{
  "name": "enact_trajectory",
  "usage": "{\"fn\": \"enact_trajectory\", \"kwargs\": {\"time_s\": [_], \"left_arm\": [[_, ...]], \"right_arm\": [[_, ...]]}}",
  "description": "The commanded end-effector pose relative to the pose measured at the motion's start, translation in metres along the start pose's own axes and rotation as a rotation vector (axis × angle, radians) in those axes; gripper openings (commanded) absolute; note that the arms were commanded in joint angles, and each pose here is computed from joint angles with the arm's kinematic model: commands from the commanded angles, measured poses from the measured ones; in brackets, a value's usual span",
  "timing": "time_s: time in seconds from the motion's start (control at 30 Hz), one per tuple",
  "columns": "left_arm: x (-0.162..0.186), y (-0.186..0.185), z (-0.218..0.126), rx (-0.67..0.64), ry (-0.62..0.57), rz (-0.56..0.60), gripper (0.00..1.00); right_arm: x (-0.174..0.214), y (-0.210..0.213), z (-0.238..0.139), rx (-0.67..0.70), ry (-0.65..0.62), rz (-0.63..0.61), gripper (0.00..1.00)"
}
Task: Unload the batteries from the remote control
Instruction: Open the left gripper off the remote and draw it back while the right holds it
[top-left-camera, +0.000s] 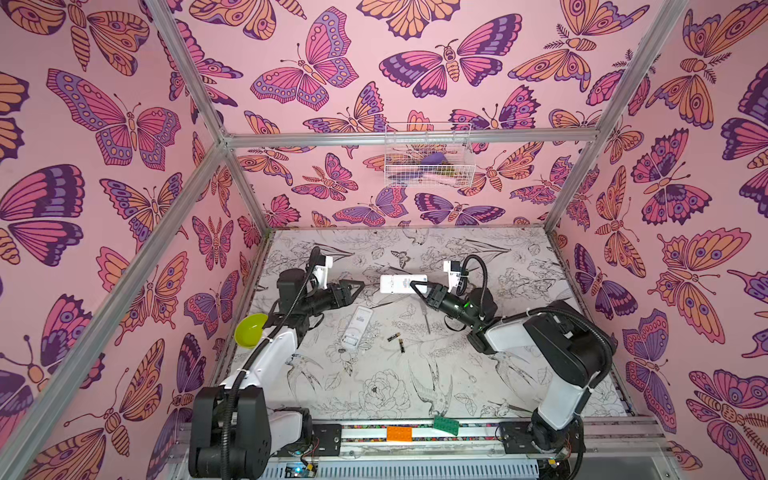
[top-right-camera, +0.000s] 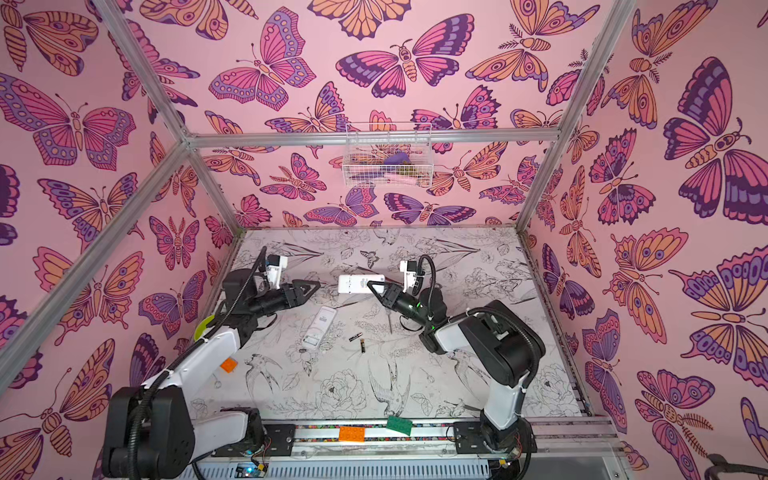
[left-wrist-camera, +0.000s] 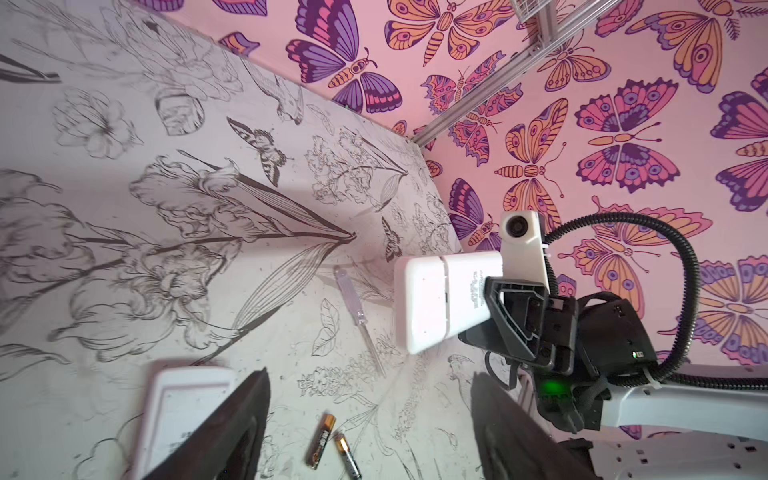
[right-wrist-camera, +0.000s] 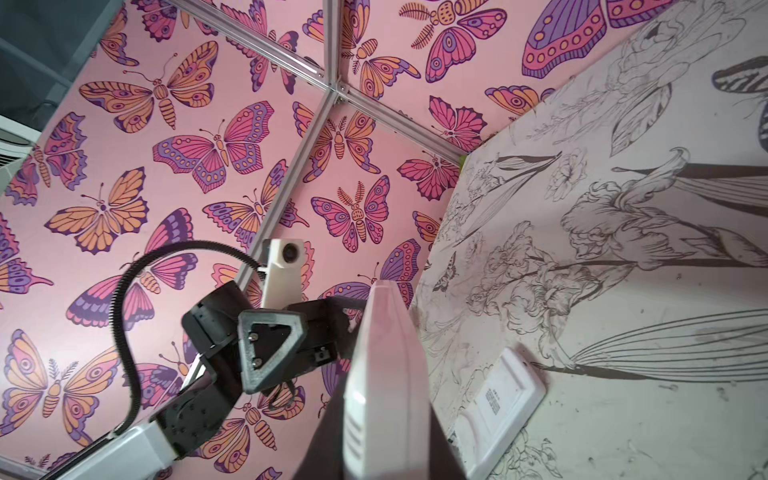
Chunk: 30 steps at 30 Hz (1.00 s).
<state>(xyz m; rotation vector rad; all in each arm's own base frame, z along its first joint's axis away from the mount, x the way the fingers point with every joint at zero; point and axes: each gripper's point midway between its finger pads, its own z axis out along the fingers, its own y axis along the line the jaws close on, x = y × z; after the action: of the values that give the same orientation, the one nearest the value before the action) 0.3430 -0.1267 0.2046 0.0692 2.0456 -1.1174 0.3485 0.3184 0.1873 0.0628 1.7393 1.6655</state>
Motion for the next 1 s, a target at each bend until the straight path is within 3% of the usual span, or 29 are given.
{"fn": "enact_trajectory", "kwargs": {"time_s": [0.0, 0.27, 0.6, 0.77, 0.97], "left_arm": [[-0.015, 0.000, -0.015, -0.039, -0.025, 0.100, 0.78], [-0.023, 0.003, -0.034, -0.124, 0.000, 0.255, 0.90], [-0.022, 0.010, -0.044, -0.216, 0.046, 0.411, 0.96], [-0.022, 0.003, -0.045, -0.187, 0.059, 0.394, 0.97], [-0.021, 0.001, -0.044, -0.166, 0.055, 0.392, 0.98]], "right_arm": [[-0.020, -0.007, 0.012, -0.015, -0.054, -0.046, 0.00], [-0.015, -0.058, 0.035, 0.146, 0.011, -0.172, 0.00], [0.002, -0.084, 0.055, 0.298, 0.127, -0.275, 0.00], [0.017, -0.078, 0.071, 0.306, 0.170, -0.311, 0.00], [0.020, -0.087, 0.073, 0.419, 0.204, -0.393, 0.00]]}}
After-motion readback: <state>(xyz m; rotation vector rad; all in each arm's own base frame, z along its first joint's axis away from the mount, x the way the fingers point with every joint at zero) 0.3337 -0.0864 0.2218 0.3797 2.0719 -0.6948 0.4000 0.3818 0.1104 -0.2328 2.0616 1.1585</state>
